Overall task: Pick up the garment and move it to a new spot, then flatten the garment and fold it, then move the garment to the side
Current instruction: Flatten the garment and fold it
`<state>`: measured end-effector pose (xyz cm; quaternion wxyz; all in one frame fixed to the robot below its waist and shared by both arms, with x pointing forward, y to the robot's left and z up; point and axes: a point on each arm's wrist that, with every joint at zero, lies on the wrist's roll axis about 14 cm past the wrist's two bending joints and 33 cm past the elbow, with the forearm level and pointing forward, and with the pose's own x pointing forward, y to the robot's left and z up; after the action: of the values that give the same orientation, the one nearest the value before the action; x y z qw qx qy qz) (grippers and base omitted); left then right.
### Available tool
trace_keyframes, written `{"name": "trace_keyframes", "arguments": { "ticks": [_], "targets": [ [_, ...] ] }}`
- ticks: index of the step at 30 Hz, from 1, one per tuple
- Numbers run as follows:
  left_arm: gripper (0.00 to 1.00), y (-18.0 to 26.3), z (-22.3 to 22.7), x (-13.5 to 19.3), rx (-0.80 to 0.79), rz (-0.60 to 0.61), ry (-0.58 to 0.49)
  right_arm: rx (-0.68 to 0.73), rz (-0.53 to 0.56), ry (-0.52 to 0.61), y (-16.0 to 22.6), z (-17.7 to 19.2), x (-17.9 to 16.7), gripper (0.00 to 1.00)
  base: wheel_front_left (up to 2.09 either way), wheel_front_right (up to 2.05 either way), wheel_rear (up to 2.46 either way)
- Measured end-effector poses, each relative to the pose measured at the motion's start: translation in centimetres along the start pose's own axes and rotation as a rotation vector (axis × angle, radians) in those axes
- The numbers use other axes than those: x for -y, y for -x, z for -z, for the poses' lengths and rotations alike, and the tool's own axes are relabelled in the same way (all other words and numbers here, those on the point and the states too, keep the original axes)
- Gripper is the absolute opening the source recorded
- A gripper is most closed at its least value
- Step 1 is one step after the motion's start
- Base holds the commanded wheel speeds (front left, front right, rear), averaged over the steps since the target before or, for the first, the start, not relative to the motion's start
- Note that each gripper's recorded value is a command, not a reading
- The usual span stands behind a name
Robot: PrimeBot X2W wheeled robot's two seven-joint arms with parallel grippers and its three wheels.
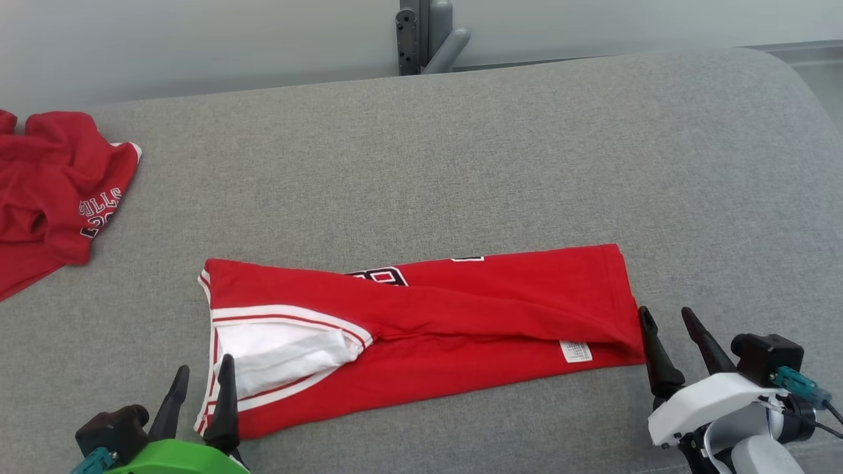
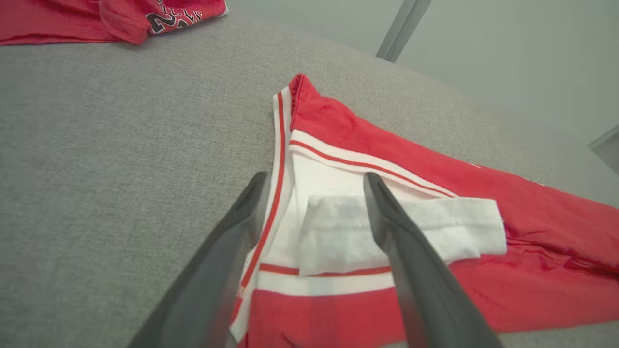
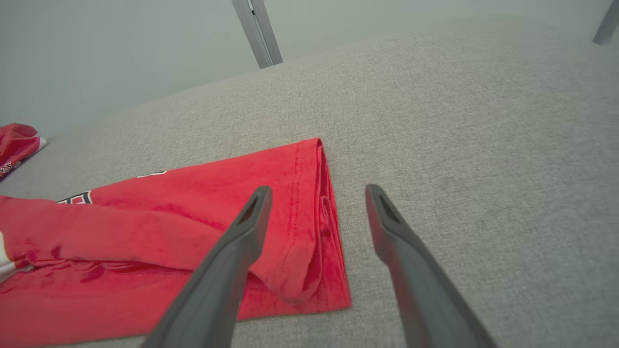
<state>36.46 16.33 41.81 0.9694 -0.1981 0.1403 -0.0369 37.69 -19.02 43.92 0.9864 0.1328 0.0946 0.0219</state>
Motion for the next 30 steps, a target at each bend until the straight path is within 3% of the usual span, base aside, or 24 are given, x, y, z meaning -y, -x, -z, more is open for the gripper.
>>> {"name": "trace_keyframes", "arguments": {
  "ticks": [8,17,25,30],
  "targets": [
    [1.00,0.5,-1.7,-0.6,0.069,-0.039,0.005,0.051,0.066,-0.004,1.6,-1.3,1.6,1.00,0.00,0.00,0.00],
    [1.00,0.7,-3.7,1.3,0.144,0.004,-0.042,0.073,0.088,0.010,2.3,-2.4,2.1,1.00,0.00,0.00,0.00],
    [1.00,0.9,-4.4,2.5,0.183,0.014,-0.053,0.019,0.043,0.056,0.2,-1.9,0.8,1.00,0.00,0.00,0.00],
    [1.00,1.0,-4.7,2.0,0.197,-0.006,-0.053,-0.099,0.030,0.070,-1.8,0.4,0.8,1.00,0.00,0.00,0.00]
  ]
}}
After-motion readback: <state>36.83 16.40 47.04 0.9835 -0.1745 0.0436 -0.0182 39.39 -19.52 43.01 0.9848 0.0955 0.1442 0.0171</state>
